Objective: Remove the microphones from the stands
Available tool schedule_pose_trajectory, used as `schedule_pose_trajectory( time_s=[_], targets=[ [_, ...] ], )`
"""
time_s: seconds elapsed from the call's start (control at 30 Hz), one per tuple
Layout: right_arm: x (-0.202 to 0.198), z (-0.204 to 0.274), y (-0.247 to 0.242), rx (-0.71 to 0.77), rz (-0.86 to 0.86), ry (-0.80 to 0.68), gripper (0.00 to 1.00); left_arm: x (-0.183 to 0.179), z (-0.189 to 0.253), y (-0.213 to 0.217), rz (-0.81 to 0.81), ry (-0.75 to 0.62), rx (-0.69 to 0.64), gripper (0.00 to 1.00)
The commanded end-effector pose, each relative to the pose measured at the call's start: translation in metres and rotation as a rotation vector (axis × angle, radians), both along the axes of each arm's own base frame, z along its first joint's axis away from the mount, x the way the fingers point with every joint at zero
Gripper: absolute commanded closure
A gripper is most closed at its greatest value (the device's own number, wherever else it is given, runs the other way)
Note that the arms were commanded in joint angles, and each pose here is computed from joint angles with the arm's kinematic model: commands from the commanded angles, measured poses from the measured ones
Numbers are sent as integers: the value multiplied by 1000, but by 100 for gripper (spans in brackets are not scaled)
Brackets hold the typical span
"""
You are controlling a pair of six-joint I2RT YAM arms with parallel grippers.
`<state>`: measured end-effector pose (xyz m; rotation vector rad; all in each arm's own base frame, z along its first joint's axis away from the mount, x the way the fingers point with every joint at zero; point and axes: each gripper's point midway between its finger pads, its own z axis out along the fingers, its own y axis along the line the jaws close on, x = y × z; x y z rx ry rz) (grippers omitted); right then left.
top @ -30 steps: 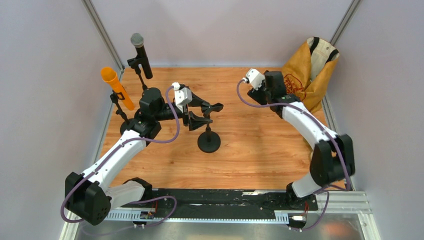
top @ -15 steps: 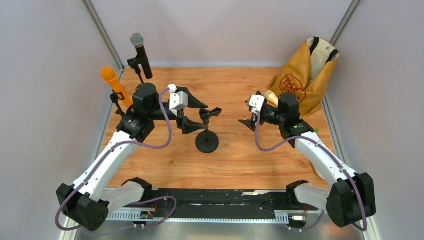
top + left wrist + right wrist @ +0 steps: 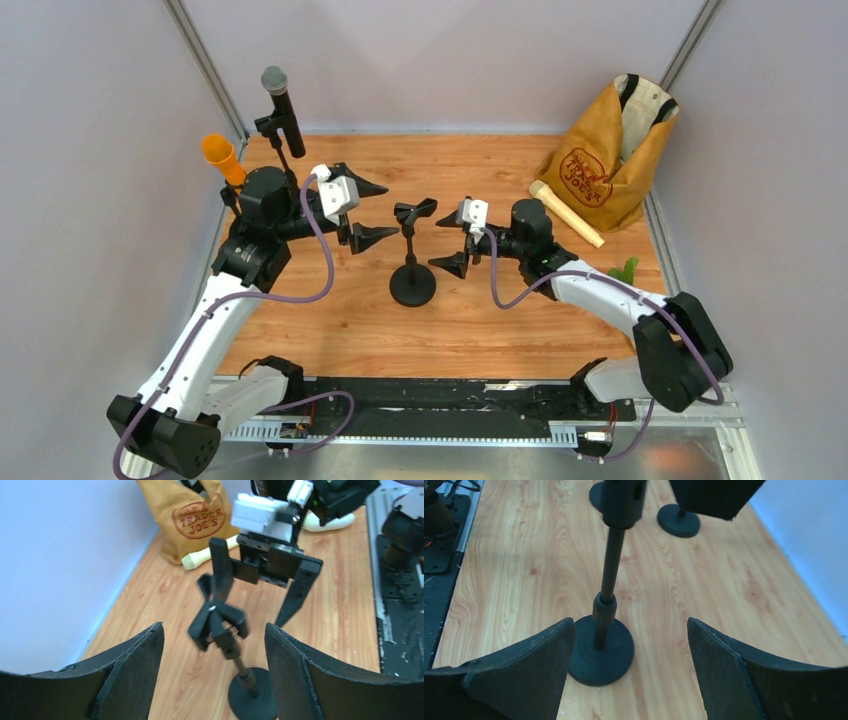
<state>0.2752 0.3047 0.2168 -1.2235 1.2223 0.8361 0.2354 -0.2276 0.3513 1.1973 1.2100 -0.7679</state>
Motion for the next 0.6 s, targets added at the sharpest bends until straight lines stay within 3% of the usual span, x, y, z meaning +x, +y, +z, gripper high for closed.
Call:
schedule_pose_trajectory(
  time_s=[0.0, 0.33, 0.57],
  targets=[
    [11, 15, 19, 75, -9, -5, 13, 16, 4, 14, 89, -46, -16, 20],
    [-7, -1, 44, 118, 45, 96, 15, 28, -22, 38, 69, 16, -49, 21],
    [-6, -26, 61, 111, -26, 149, 17, 37, -53, 44, 107, 69, -99, 21]
  ],
)
